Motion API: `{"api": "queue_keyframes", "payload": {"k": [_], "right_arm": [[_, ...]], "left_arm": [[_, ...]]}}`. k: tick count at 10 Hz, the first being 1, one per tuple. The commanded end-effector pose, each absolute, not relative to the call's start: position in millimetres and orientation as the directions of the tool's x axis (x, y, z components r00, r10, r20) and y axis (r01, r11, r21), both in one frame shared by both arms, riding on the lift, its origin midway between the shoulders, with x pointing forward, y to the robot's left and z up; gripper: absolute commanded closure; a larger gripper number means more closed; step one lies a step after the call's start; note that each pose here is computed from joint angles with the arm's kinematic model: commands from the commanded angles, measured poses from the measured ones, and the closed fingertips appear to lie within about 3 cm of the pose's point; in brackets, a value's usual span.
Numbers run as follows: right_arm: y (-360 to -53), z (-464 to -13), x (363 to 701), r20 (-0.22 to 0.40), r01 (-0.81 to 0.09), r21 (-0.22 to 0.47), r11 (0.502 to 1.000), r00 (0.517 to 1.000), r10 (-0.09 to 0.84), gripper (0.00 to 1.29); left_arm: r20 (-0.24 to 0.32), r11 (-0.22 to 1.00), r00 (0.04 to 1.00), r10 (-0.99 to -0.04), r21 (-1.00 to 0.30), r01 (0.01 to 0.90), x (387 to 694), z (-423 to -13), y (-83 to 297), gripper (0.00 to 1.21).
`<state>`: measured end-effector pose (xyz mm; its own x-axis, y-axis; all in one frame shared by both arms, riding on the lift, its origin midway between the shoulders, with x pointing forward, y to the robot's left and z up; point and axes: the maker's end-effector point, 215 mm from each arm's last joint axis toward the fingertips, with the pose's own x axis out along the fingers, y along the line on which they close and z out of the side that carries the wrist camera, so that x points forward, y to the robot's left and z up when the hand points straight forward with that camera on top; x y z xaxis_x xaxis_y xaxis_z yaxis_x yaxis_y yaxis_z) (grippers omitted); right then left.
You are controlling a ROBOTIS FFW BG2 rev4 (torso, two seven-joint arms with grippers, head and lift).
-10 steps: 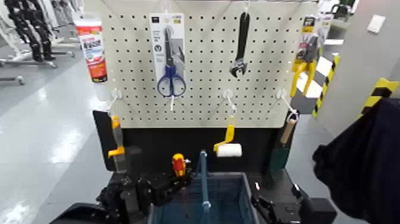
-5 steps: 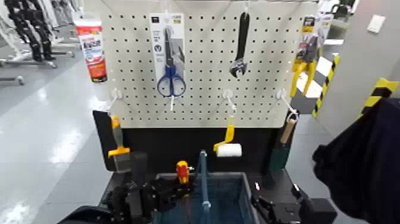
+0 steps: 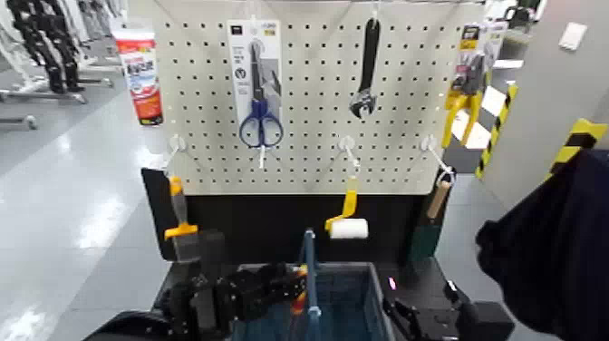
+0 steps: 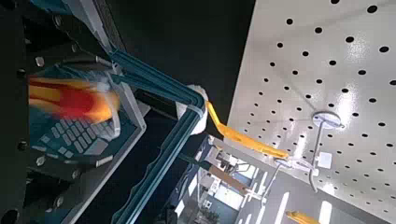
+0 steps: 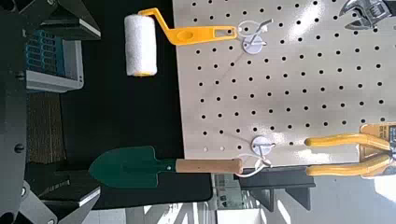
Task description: Put the red screwdriver into the crate.
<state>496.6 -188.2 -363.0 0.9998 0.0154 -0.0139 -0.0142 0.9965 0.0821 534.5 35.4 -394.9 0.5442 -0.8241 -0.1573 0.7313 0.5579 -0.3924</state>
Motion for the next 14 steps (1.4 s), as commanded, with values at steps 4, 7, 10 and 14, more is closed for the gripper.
{"api": "queue_keyframes", "payload": {"k": [4, 7, 10, 14], "right_arm": [[-187.8, -364.2, 496.9, -0.016, -0.017, 0.084, 0.996, 1.000, 0.019, 0.14], [-189.5, -364.8, 496.1, -0.019, -0.014, 0.083, 0.996, 1.000, 0.016, 0.14], [-190.8, -364.4, 495.0, -0.019, -0.011, 0.083, 0.996, 1.000, 0.013, 0.14], [-194.8, -366.4, 492.6, -0.025, -0.002, 0.079, 0.997, 1.000, 0.004, 0.14]], "left_arm": [[-0.127, 0.564, 0.562, -0.818, -0.371, 0.738, 534.6, -380.1, 47.4, 0.10], [-0.074, 0.629, 0.632, -0.771, -0.236, 0.740, 539.9, -342.8, 64.2, 0.10], [-0.022, 0.810, 0.815, -0.579, -0.129, 0.572, 543.6, -329.2, 119.5, 0.10], [-0.010, 0.914, 0.918, -0.397, -0.092, 0.394, 527.3, -351.1, 161.4, 0.10]]}}
